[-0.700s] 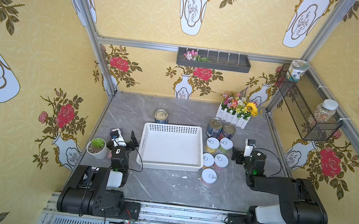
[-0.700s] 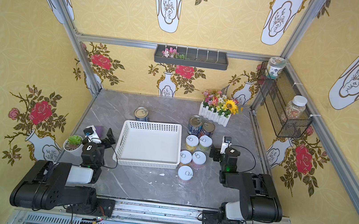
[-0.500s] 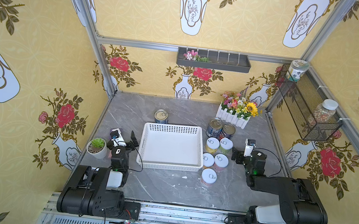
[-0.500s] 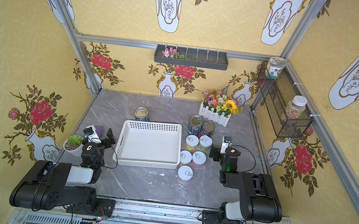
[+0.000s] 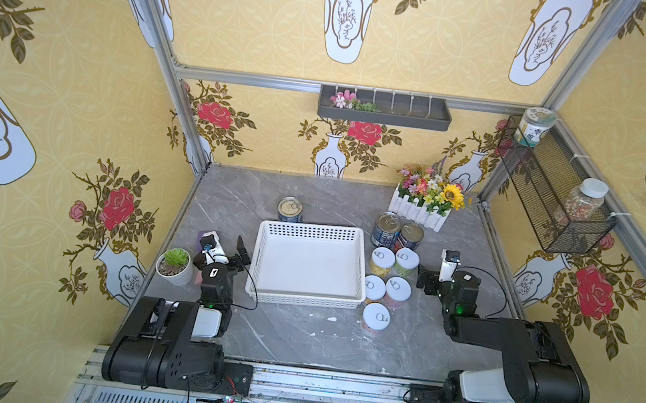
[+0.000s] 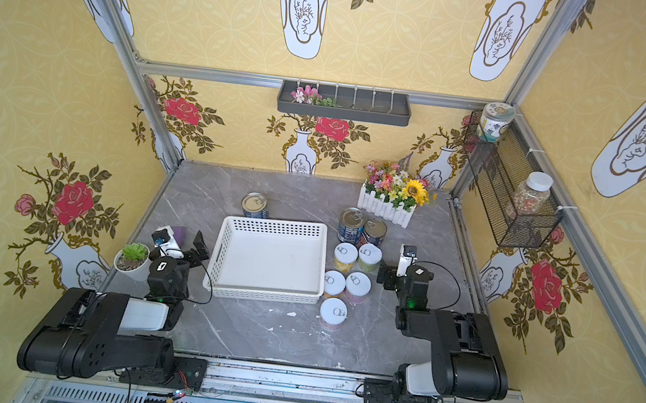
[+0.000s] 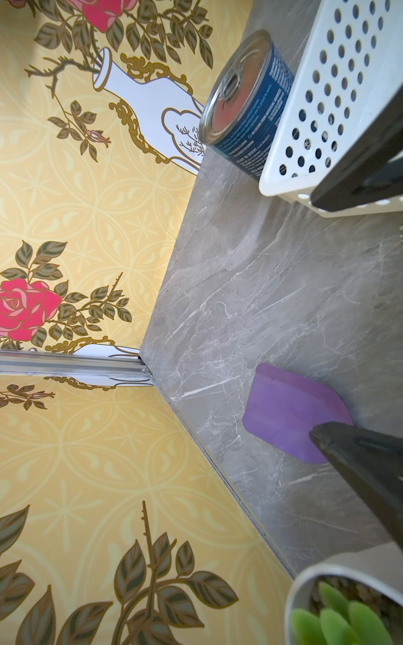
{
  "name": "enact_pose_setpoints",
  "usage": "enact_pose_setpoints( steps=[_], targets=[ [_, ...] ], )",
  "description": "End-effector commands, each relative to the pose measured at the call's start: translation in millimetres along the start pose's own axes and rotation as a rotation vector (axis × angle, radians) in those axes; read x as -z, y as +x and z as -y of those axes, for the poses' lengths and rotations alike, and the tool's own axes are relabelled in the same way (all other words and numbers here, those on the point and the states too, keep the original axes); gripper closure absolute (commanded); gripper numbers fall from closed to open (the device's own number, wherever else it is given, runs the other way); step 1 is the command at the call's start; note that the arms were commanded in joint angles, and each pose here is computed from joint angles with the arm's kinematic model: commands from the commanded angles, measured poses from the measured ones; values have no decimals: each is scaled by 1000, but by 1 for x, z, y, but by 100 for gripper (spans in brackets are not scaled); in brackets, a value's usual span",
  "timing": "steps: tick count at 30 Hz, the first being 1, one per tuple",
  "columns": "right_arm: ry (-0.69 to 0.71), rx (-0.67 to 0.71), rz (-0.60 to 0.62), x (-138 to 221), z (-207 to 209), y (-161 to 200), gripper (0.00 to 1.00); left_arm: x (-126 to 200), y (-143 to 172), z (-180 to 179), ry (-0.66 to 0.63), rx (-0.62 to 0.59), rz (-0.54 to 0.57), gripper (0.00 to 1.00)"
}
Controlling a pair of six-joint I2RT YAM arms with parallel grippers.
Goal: Put the canned food in the basket
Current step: Pick up the canned food from the center of the board.
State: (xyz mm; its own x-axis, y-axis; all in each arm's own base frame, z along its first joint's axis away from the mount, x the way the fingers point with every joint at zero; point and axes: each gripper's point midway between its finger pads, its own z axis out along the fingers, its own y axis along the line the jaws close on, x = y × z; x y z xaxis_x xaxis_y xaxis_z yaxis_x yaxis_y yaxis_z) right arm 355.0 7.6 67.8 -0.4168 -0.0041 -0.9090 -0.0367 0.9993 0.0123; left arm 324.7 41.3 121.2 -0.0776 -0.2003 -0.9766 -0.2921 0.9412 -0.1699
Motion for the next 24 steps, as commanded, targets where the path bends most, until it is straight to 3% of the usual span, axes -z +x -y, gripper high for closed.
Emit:
enact_pose_setpoints(
  steps=[1, 3, 5, 7, 9, 11, 13, 15, 18, 19, 21, 24],
  targets=[
    [139, 32, 69, 10, 9, -18, 3, 1, -4, -1, -4, -4, 19, 0],
    [268, 62, 67, 19, 14, -38, 3, 1, -8, -4, -27, 3, 36, 0],
    [277, 99, 49, 26, -3, -65, 3, 2, -10, -5, -35, 13, 34, 0],
    [192, 62, 99, 38, -29, -92, 3, 2, -24, 3, -38, -21, 66, 0],
    [100, -20, 76, 56, -46, -109, 3, 14, -58, -9, -243, -22, 152, 0],
    [-4, -94, 53, 77, -61, -127, 3, 30, -90, -2, -272, 33, 222, 0],
    [13, -322, -3, 103, -55, -142, 3, 42, -100, 9, -214, 176, 175, 0],
    [33, -502, -120, 125, -52, -141, 3, 53, -99, 19, -128, 419, 47, 0],
    [-522, -371, -249, 161, -143, -168, 3, 79, -124, 67, 193, 620, -72, 0],
    [-631, -359, -299, 173, -161, -168, 3, 89, -136, 76, 249, 670, -102, 0],
    [-698, -373, -423, 190, -180, -152, 3, 108, -161, 86, 315, 689, -150, 0],
    [-625, -224, -445, 210, -187, -117, 3, 121, -190, 97, 361, 535, -175, 0]
  ],
)
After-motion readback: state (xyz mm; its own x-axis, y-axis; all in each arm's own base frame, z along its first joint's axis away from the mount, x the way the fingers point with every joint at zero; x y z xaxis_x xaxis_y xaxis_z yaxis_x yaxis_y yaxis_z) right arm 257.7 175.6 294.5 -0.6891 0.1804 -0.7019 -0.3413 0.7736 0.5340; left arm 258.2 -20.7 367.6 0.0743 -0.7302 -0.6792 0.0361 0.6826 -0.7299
